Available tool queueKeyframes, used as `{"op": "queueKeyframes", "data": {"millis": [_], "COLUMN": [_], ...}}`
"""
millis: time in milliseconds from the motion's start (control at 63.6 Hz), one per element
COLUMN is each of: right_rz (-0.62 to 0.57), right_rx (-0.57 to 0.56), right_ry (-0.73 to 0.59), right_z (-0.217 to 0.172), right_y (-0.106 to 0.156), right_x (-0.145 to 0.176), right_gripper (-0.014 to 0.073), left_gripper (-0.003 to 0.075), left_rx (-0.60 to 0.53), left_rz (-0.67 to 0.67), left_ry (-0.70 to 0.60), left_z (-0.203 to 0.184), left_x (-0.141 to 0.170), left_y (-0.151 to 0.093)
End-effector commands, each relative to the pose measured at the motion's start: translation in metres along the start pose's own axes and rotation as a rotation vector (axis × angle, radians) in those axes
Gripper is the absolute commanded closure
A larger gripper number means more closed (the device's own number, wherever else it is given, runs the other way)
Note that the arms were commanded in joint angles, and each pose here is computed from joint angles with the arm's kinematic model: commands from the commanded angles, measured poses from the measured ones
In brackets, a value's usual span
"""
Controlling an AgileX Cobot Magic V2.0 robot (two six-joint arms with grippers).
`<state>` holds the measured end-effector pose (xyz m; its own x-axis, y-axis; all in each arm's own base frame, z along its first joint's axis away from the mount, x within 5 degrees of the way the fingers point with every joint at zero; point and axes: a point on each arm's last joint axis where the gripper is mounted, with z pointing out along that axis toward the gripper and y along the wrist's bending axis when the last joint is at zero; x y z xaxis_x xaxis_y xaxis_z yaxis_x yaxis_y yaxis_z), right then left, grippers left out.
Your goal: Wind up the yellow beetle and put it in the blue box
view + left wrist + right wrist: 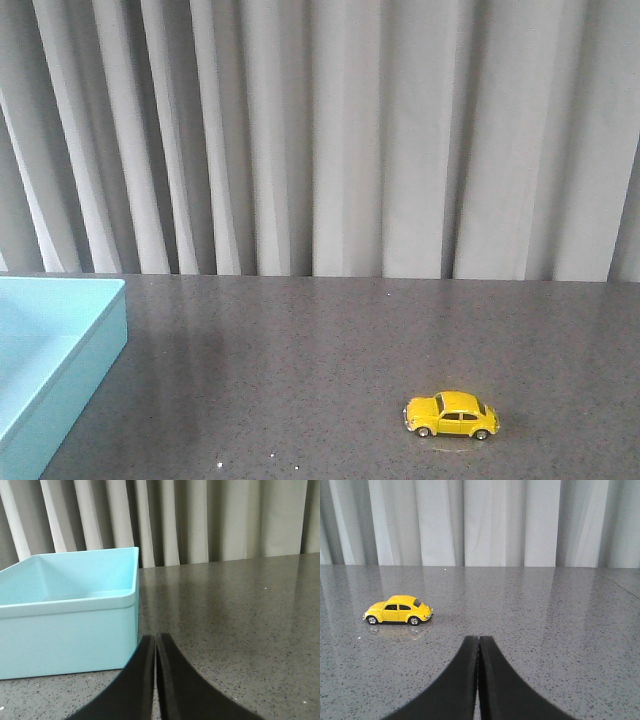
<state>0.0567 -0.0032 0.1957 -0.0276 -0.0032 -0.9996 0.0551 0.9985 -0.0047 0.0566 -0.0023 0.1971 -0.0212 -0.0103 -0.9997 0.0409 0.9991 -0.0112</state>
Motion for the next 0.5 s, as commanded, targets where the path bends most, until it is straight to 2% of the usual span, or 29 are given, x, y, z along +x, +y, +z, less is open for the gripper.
{"op": "queueKeyframes", "data": {"millis": [0,157,283,393,487], "right_rz": [-0.014,-0.014,0.035,0.114,0.115], "right_rx": [-0.001,-0.001,-0.004,-0.010,-0.013], "right_ry": [-0.088,-0.101,-0.109,-0.156,-0.202], "right_z": [-0.001,-0.001,-0.001,-0.004,-0.008], "right_y": [0.000,0.000,0.000,0.000,0.000], "right_x": [-0.007,-0.008,-0.009,-0.022,-0.046], "right_gripper": [0.0599,0.0599,0.0599,0.0599,0.0599], "left_gripper": [0.0726,0.0726,0.0726,0.0726,0.0726], "left_rx": [0.002,0.002,0.001,0.005,0.007], "left_rz": [-0.018,-0.018,-0.003,-0.011,-0.011], "left_ry": [-0.102,-0.104,-0.110,-0.200,-0.294], "left_z": [-0.002,-0.002,-0.002,-0.005,-0.011], "left_x": [-0.012,-0.012,-0.012,-0.024,-0.050], "left_y": [0.000,0.000,0.000,0.000,-0.001]}}
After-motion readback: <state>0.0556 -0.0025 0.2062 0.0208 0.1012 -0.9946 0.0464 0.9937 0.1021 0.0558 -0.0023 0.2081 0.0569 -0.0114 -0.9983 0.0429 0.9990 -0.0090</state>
